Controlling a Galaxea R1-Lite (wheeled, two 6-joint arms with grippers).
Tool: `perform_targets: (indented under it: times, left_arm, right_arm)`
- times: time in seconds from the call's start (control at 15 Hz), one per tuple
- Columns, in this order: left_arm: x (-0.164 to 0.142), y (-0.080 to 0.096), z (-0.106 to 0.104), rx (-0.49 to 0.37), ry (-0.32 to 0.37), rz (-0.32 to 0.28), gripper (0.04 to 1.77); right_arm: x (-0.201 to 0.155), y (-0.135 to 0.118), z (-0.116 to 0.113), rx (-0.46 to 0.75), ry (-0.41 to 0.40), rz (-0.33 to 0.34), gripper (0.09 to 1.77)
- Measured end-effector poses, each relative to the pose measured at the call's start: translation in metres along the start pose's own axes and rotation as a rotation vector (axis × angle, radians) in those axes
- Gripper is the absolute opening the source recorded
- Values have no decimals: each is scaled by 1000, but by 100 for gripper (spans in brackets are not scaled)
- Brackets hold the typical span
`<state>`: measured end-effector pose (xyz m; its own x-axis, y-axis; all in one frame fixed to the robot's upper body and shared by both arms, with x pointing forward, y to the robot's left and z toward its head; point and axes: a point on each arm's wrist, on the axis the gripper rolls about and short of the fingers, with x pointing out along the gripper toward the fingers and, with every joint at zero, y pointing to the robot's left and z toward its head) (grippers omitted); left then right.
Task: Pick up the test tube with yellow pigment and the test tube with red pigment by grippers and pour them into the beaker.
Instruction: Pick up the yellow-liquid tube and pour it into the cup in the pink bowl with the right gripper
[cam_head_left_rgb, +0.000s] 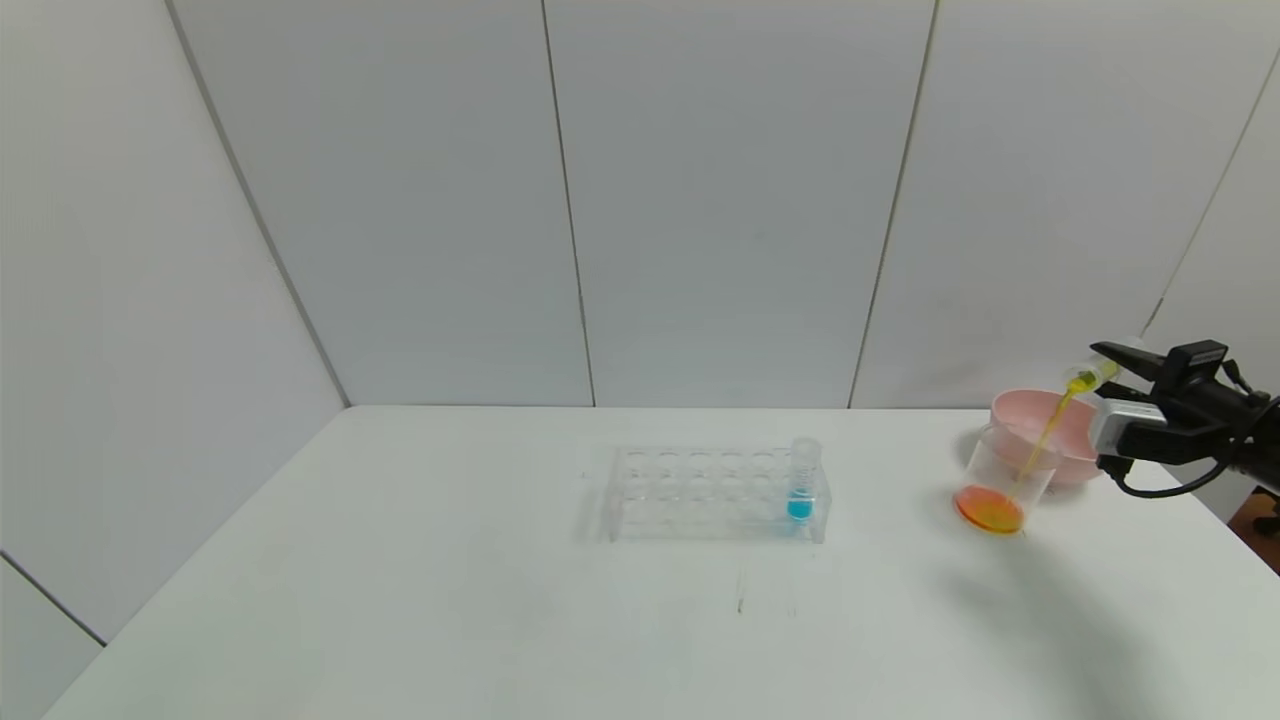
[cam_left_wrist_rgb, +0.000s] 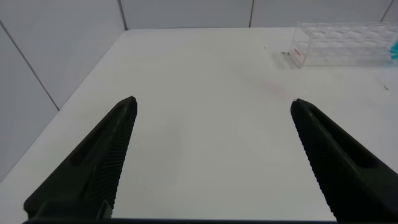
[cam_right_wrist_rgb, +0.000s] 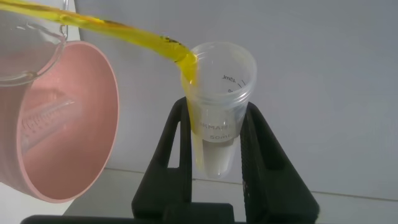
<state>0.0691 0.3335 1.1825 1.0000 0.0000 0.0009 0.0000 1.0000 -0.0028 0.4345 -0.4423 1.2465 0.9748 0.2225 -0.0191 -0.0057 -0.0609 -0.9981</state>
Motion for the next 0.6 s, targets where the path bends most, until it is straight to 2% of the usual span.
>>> perform_targets:
  times: [0.2,0.6]
  left_arm:
    - [0,0,0,0,0,0,176]
    - [0,0,0,0,0,0,176]
  right_arm:
    - [0,-2,0,-22,3,-22,52]
    - [0,-3,0,-43,8,-23,52]
